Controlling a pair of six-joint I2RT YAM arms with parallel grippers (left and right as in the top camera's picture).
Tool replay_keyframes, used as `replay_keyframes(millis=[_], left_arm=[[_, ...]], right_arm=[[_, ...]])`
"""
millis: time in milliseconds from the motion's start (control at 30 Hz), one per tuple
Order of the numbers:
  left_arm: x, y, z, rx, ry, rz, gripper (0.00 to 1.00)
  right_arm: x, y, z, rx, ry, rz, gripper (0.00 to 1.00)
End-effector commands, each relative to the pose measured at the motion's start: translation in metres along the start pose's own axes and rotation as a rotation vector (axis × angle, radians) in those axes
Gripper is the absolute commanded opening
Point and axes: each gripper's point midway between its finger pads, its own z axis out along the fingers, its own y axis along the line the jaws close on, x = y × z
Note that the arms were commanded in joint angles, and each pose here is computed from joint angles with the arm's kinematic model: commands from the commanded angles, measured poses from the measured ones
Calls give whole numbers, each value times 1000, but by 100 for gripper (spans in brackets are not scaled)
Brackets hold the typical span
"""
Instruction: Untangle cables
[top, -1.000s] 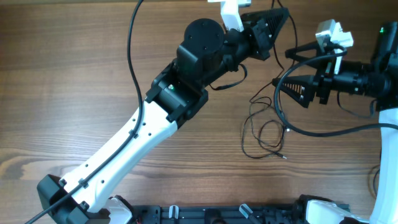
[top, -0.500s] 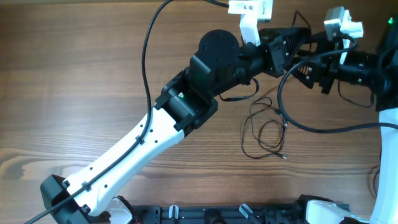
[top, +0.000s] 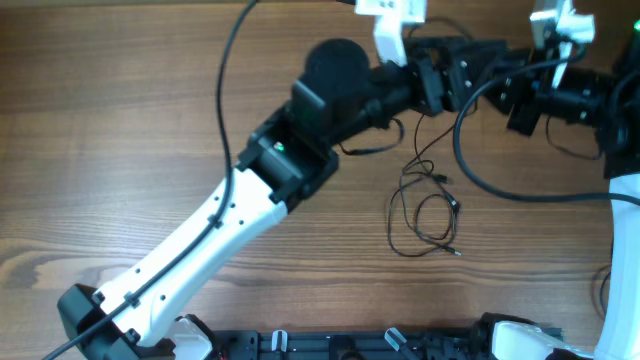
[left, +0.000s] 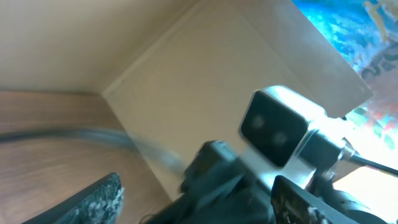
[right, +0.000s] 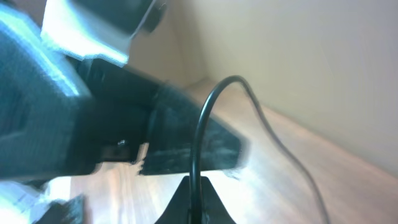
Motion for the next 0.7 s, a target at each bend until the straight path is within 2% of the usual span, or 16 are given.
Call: replay_keyframes(millis=[0, 133, 267, 367, 467, 533, 667], left_arm=[[-14, -20, -25, 82, 48, 30, 88], [-8, 10, -35, -25, 106, -9, 92], [8, 39, -40, -141, 169, 12, 100], [16, 52, -44, -201, 193, -15, 100], [18, 69, -48, -285, 186, -30, 100], [22, 77, -51, -325, 197, -42, 100], [51, 98, -66, -392, 352, 129, 100]], right_arm=[[-37, -17, -19, 154, -98, 135, 4], [-96, -2, -50, 171, -278, 88, 4], [-146, 41, -78, 65, -402, 11, 4], [-164, 57, -93, 58, -462, -50, 4], [-166, 54, -103, 60, -483, 52, 4], [-168, 52, -105, 70, -495, 54, 4], [-176, 42, -116, 120, -560, 74, 4]])
